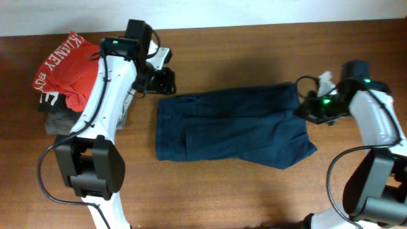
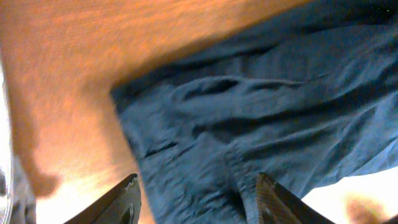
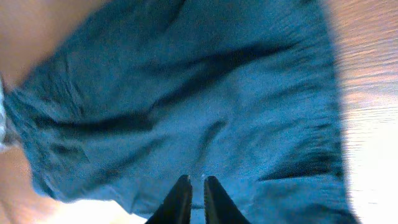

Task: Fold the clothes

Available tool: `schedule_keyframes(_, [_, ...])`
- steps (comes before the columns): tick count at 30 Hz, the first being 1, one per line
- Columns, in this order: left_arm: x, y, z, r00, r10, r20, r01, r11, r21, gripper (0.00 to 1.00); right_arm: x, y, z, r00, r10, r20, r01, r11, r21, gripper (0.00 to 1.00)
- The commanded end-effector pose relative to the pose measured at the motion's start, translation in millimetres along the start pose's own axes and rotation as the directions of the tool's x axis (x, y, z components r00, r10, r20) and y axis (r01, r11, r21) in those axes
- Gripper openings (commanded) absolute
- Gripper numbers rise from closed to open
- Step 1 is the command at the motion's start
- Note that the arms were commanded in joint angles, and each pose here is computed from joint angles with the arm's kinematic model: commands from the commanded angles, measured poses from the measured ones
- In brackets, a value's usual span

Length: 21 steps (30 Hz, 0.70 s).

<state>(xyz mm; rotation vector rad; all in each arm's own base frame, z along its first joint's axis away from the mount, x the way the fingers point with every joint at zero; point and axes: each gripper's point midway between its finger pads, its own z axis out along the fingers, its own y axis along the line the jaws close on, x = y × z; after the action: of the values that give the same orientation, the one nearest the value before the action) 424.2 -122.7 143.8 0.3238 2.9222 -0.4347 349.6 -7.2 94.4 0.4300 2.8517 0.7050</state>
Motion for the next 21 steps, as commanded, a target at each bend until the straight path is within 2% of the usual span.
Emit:
schedule_keyframes(1, [21,36,3,0.987,-0.15,-0.058,0.148,0.988,-0.033,0.63,20,-9,25,0.997,-0.015,-0.079,0.025,0.993,0.118,0.21])
schedule_keyframes(3, [36,51,11,0.973,-0.207,-0.1,0.205,0.978,-0.027,0.7,25,-18,35,0.996,0.009,-0.094,0.009,0.983,0.184,0.31])
schedule_keyframes(5, [51,58,22,0.958,-0.248,-0.14,0.253,0.967,0.018,0.72,28,-25,43,0.995,0.031,-0.092,-0.01,0.975,0.222,0.34])
schedule_keyframes(9, [67,42,52,0.965,-0.202,-0.166,0.236,0.945,0.226,0.77,28,-30,54,0.994,0.052,-0.095,-0.03,0.975,0.222,0.34])
schedule_keyframes(14, [96,21,94,0.965,-0.175,-0.193,0.235,0.904,0.357,0.84,25,-34,63,0.992,0.083,-0.09,-0.061,0.972,0.225,0.33])
schedule_keyframes(18, [111,10,113,0.96,-0.179,-0.216,0.249,0.896,0.367,0.84,24,-34,64,0.993,0.084,-0.089,-0.062,0.972,0.225,0.32])
schedule_keyframes(21, [115,12,124,0.937,-0.256,-0.237,0.322,0.895,0.309,0.83,24,-34,64,0.993,0.083,-0.089,-0.061,0.972,0.225,0.32])
